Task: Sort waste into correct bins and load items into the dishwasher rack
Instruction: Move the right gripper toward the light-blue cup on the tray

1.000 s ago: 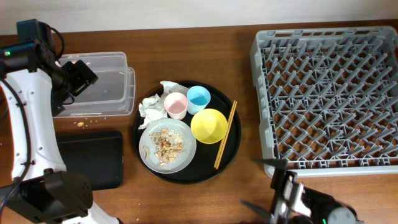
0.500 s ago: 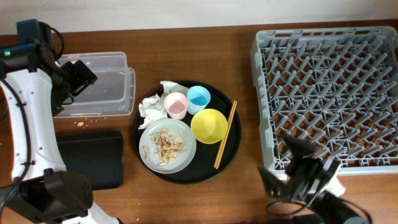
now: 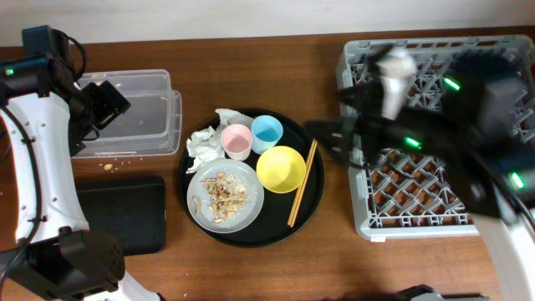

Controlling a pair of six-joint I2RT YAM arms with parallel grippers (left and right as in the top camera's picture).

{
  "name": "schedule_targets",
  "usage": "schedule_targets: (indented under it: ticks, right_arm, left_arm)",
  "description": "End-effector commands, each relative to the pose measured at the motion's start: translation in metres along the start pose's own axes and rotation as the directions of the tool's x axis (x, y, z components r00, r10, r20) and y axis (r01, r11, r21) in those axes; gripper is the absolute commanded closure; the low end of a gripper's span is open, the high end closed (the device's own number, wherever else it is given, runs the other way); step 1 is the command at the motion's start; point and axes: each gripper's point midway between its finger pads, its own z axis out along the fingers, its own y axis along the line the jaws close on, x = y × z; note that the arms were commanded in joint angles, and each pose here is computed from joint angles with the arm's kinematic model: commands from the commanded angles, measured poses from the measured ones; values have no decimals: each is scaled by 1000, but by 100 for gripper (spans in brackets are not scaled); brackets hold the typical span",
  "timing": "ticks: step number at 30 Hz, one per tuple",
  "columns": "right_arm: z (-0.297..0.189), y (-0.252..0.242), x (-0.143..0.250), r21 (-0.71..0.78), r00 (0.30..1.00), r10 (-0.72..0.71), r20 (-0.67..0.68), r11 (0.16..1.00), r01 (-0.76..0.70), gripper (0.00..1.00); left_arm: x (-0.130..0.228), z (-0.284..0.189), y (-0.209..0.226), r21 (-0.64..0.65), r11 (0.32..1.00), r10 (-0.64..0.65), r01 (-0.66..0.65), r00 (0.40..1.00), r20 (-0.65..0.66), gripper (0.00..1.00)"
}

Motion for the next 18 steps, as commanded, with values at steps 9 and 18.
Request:
schedule_targets:
  ticks: [9, 18]
  right_arm:
    - [207, -31, 127, 123, 732, -34, -681, 980, 160, 2]
    - [238, -55, 146, 164, 711, -23, -703, 967, 193, 2]
  left_arm:
    - [-4, -16, 2, 16, 1000, -18, 18, 999, 45, 1]
    - [-4, -16, 2, 16, 1000, -18, 18, 999, 45, 1]
